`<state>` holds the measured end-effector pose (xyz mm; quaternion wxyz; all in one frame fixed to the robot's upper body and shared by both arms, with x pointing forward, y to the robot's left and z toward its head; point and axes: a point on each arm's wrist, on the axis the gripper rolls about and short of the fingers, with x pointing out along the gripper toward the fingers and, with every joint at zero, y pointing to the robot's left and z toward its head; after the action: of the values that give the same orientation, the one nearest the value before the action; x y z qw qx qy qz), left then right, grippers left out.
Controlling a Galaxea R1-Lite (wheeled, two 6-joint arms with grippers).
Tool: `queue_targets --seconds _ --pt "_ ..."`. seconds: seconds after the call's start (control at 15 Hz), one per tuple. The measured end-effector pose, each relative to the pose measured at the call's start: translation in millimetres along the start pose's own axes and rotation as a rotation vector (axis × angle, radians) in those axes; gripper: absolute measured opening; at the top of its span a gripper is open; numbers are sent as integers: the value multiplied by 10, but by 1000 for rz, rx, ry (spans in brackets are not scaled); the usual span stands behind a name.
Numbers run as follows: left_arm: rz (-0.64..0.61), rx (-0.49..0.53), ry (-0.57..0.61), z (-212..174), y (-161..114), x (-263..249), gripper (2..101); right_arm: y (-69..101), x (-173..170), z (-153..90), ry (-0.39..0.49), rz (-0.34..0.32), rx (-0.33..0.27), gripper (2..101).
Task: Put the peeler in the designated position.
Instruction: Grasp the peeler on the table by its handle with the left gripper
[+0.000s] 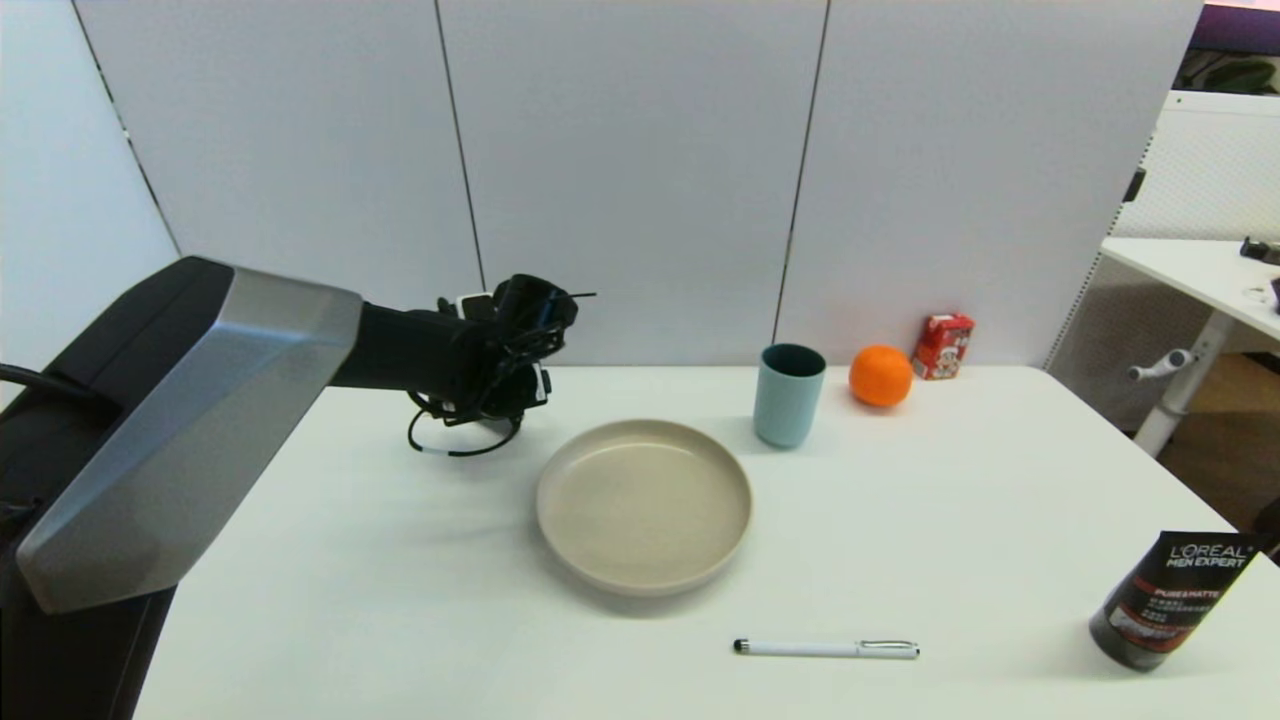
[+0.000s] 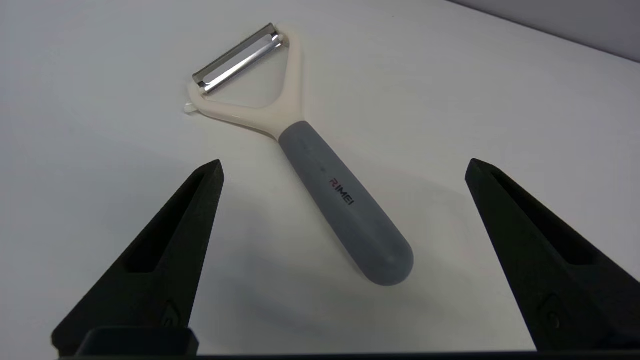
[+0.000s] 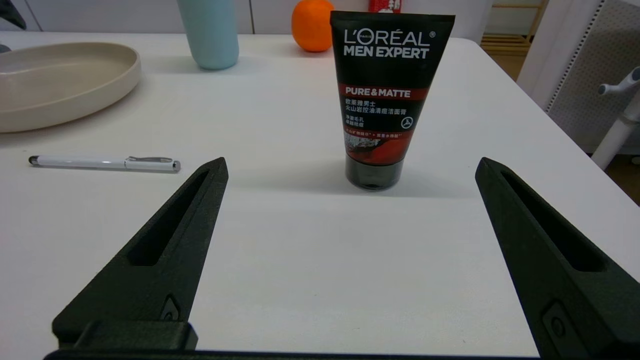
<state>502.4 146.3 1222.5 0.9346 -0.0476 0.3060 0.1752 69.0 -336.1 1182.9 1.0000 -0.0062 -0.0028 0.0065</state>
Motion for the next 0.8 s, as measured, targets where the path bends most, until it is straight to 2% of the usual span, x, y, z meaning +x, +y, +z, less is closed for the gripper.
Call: queue_targets --seconds 0.8 --pt "31 -48 17 -95 -38 262 979 0 0 0 0 0 0 980"
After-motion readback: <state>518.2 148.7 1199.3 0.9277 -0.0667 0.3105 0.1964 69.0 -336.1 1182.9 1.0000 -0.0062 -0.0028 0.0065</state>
